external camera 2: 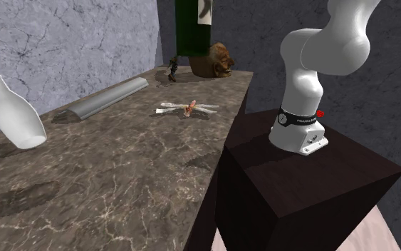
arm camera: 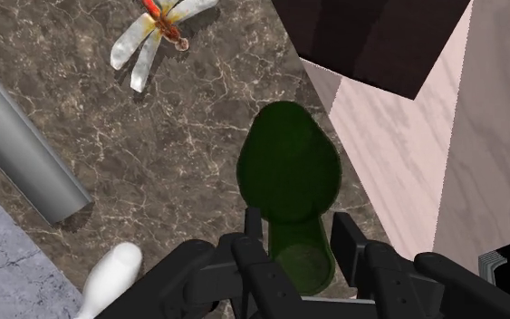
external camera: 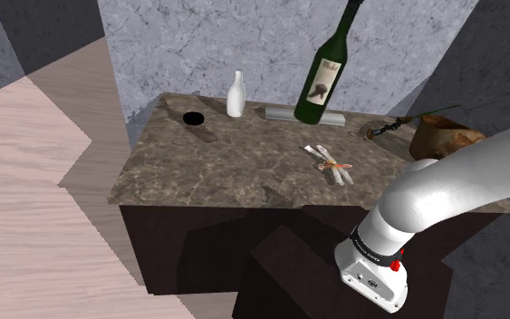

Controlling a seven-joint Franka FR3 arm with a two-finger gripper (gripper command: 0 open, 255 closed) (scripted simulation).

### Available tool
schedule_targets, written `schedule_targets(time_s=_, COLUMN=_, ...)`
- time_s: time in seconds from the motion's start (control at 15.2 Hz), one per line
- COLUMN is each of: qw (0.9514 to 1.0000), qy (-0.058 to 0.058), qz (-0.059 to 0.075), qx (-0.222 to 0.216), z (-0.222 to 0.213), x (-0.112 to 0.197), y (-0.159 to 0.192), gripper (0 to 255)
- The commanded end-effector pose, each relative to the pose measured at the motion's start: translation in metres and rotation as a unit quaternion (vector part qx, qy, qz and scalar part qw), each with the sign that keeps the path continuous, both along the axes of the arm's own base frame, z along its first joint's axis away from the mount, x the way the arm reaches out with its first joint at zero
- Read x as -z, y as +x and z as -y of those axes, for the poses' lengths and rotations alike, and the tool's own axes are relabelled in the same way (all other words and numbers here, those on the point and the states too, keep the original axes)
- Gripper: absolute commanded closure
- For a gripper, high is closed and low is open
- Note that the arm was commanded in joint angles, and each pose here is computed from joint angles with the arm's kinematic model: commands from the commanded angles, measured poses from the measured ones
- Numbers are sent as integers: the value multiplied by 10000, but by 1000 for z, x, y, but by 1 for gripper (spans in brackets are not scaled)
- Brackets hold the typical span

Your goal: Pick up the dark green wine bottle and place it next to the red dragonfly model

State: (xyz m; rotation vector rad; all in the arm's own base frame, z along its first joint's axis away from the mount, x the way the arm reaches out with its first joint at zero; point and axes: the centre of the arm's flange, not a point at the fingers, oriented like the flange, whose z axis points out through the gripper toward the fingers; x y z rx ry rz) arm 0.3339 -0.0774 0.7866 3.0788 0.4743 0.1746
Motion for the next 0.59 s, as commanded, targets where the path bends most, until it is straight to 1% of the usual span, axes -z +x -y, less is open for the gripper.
schedule_targets(time_s=0.0, qw=10000, qy=1, qz=-5, qx=-5, z=21, x=-12, y=-18, gripper=255)
schedule_targets(time_s=0.53, qw=10000, qy=1, qz=-5, qx=-5, z=91, x=-60, y=-81, gripper=255)
